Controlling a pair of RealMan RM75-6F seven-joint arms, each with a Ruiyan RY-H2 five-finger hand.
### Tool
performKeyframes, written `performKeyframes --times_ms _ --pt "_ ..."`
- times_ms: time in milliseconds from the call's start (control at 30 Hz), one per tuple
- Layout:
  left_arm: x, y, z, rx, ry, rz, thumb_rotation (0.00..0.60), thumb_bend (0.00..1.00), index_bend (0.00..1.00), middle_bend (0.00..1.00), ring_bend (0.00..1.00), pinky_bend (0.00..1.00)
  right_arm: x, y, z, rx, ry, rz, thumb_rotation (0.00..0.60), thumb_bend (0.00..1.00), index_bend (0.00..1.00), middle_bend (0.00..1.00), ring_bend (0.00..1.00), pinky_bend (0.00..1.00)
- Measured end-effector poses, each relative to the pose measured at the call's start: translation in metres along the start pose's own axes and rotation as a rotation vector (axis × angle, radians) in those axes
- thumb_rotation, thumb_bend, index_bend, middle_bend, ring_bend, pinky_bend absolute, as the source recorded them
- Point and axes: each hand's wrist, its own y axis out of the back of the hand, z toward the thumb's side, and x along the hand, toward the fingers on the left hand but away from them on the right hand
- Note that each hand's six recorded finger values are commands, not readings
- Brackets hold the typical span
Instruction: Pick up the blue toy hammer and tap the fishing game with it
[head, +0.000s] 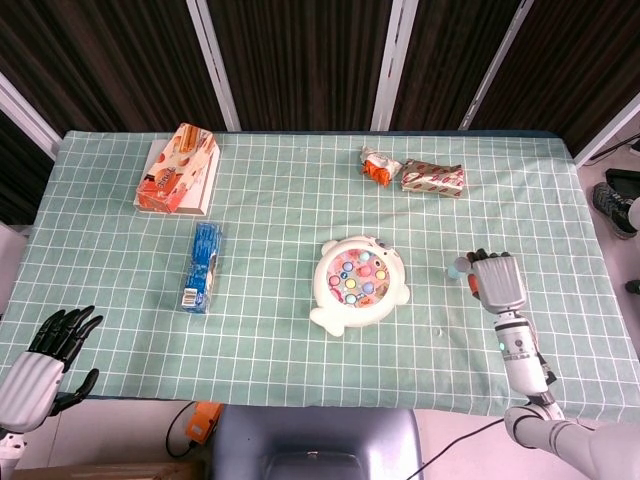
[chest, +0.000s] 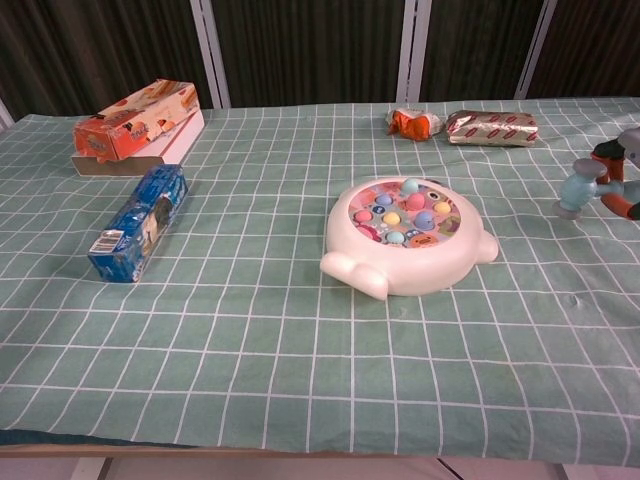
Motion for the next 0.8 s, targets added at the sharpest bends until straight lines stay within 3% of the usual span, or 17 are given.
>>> performKeyframes --times_ms 267,800 --pt "0.0 0.001 -0.001 -0.002 0.003 0.006 0.6 0.41 0.0 0.0 0.0 0.0 0.001 -0.021 0.001 -0.071 -0.011 0.074 0.6 0.56 0.87 0.62 0.69 0.71" --pt "-0.001 0.001 0.0 0.002 0.0 0.007 0.6 0.41 0.0 0.0 0.0 0.0 0.001 -0.031 -0.003 -0.072 -0.036 0.115 0.6 0.51 0.8 0.62 0.65 0.71"
